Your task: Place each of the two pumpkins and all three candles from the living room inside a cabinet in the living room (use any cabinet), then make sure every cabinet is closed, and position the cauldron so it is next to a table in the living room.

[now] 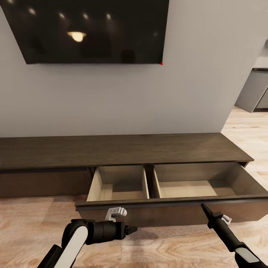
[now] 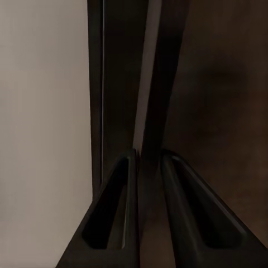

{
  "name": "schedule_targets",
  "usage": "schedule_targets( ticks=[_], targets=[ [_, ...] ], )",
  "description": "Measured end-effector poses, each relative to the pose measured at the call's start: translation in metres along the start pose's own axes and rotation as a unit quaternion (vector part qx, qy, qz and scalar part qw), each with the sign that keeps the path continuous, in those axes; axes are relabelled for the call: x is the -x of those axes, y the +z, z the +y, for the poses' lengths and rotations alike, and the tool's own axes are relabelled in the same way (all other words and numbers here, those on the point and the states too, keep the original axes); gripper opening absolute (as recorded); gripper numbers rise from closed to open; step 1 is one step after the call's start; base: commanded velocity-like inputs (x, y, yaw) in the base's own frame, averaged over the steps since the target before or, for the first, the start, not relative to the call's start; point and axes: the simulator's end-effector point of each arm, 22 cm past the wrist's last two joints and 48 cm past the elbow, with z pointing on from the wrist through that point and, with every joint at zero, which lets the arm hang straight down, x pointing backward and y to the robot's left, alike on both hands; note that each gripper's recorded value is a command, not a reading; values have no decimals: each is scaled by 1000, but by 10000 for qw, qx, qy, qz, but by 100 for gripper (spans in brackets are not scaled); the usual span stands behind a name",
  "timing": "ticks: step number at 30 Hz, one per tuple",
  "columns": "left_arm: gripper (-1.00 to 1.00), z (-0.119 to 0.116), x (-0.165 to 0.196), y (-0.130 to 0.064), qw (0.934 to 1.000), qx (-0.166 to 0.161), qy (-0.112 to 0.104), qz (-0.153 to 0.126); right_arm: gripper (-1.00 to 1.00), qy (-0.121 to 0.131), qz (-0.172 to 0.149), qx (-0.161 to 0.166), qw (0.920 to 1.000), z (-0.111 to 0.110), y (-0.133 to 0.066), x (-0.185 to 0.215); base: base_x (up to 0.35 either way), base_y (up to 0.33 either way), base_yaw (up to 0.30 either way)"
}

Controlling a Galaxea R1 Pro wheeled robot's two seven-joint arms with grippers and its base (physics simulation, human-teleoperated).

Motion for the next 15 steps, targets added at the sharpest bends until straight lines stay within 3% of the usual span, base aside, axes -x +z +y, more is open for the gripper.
schedule_targets(
  ticks=[15],
  targets=[
    [100,0,0,0,10000,-1,1,-1,-100,-11,9,-4,10000,0,0,0,-29,0,0]
  ],
)
